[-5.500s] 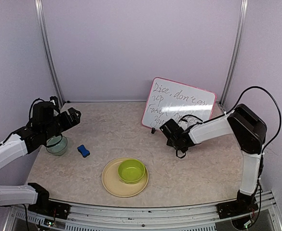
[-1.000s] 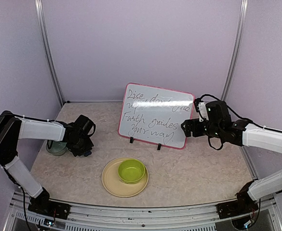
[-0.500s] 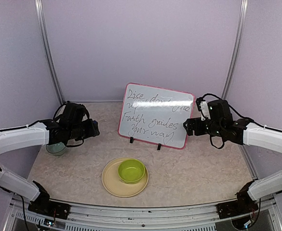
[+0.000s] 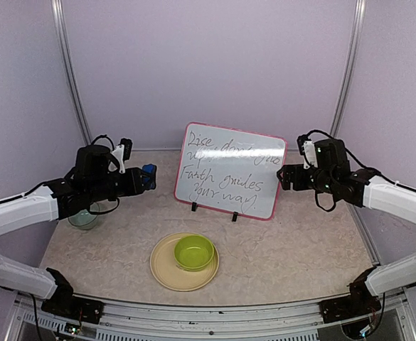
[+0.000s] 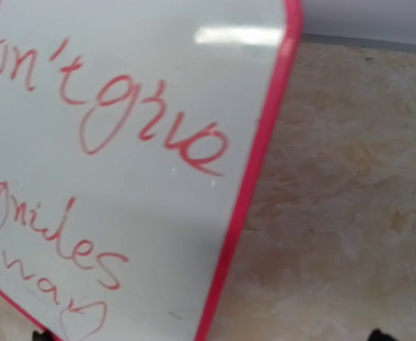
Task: Erase the whiteboard
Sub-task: Move the whiteboard to the center of the board.
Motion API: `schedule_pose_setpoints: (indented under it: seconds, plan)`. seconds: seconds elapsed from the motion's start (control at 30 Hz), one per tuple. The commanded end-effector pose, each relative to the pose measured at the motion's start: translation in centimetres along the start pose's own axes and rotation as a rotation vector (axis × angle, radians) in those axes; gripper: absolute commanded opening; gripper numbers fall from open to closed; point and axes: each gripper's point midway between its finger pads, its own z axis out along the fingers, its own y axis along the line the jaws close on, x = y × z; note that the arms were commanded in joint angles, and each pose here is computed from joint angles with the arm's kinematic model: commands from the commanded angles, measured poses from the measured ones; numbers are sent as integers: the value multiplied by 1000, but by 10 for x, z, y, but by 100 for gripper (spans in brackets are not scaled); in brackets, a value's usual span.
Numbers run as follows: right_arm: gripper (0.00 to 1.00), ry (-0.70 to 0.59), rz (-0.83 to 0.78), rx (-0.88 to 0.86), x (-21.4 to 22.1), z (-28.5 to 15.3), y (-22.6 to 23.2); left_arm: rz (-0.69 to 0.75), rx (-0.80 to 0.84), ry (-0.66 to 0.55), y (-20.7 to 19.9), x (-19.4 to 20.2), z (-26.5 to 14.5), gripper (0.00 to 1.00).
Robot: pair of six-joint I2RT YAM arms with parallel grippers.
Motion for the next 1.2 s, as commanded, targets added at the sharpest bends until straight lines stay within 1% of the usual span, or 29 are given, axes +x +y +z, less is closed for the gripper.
schedule_pose_setpoints:
  seconds: [0.0,0.13,0.4,0.53,0.67,0.77,0.93,1.17]
  plan:
    - [96,-21,33,1,-12,-6,-5,55,119,-69,-25,-13,-15,6]
    - [96,3,66,-23,4,-1,4,63,163,-84,-32,-14,-20,4]
    - [96,70,51,-11,48,20,53,78,234,-88,-46,-16,-23,3]
    - [96,114,83,37,67,39,63,78,237,-79,-48,-15,-23,1]
    - [96,118,109,87,76,51,75,71,234,-76,-48,-13,-25,1]
    - [96,116,127,131,81,58,84,58,218,-82,-45,-14,-27,2]
    - [93,136,142,146,95,69,102,48,210,-102,-44,-18,-33,8]
    - [89,189,133,153,117,85,123,43,177,-119,-38,-20,-37,8]
